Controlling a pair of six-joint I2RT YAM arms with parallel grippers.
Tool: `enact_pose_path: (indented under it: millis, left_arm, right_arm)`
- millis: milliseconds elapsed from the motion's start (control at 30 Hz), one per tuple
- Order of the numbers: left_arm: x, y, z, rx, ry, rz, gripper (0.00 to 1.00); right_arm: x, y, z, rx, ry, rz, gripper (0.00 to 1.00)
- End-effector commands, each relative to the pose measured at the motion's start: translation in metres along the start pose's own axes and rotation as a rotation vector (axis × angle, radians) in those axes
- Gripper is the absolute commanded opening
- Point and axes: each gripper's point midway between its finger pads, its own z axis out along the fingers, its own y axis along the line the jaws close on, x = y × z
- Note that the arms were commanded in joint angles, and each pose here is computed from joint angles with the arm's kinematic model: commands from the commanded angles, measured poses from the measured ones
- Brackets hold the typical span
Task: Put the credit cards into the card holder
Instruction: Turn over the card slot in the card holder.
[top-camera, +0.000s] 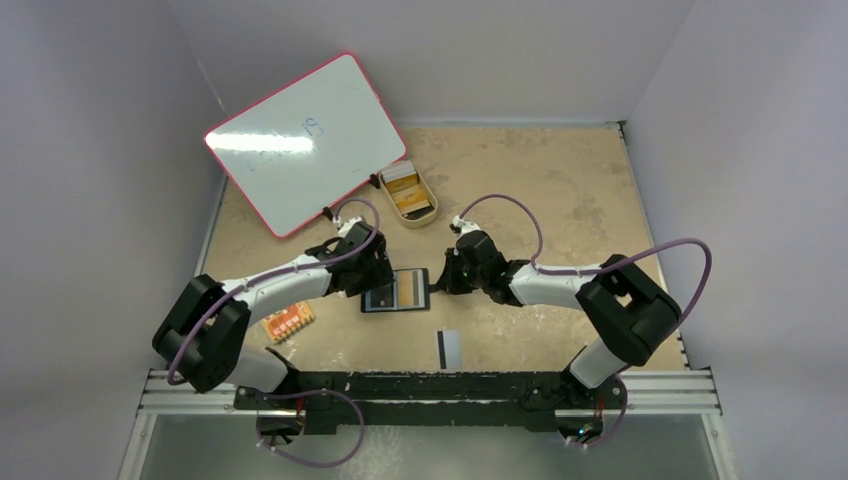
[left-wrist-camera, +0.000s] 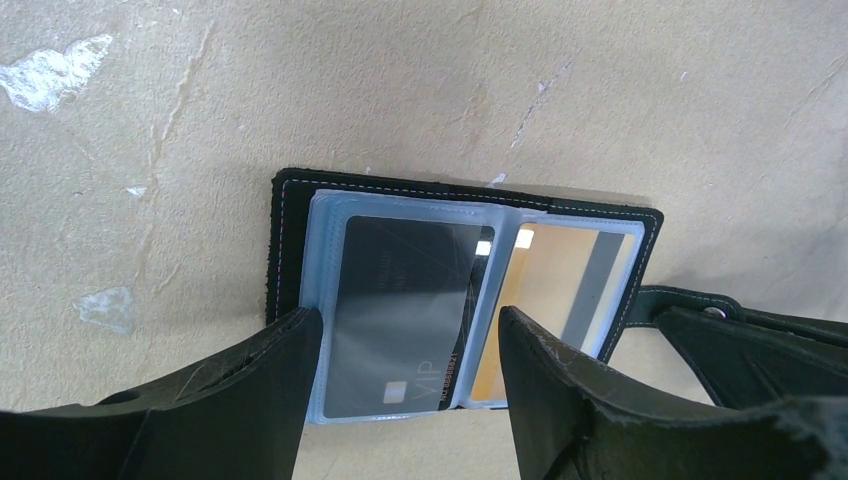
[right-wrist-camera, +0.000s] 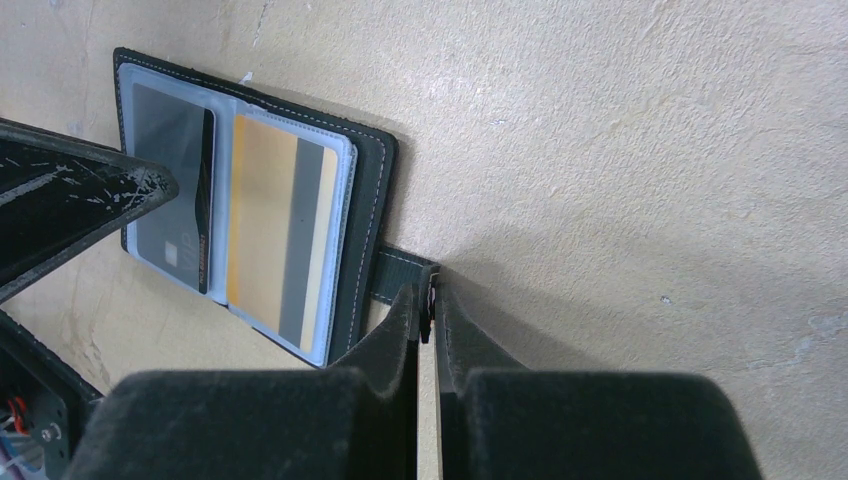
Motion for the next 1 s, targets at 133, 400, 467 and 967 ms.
enact_pose_path:
  millis: [133, 400, 467, 967]
  left_arm:
    - [-0.008, -0.008, 0.002, 0.033, -0.028, 0.002, 0.65]
    - [-0.002, -0.026, -0.001, 0.129, 0.008, -0.029, 0.65]
    - [0.001, -0.031, -0.002, 0.161, 0.02, -0.042, 0.65]
    - [0.0, -0.057, -0.019, 0.306, 0.033, -0.12, 0.65]
  right_arm:
    - [-0.011, 0.004, 0.0, 0.003, -0.029, -0.002, 0.0]
    - [-0.011, 0.003, 0.0, 0.004, -0.032, -0.001, 0.0]
    - [-0.011, 0.003, 0.0, 0.004, -0.032, -0.002, 0.0]
    - [-0.013, 0.002, -0.002, 0.008, -0.049, -0.004, 0.0]
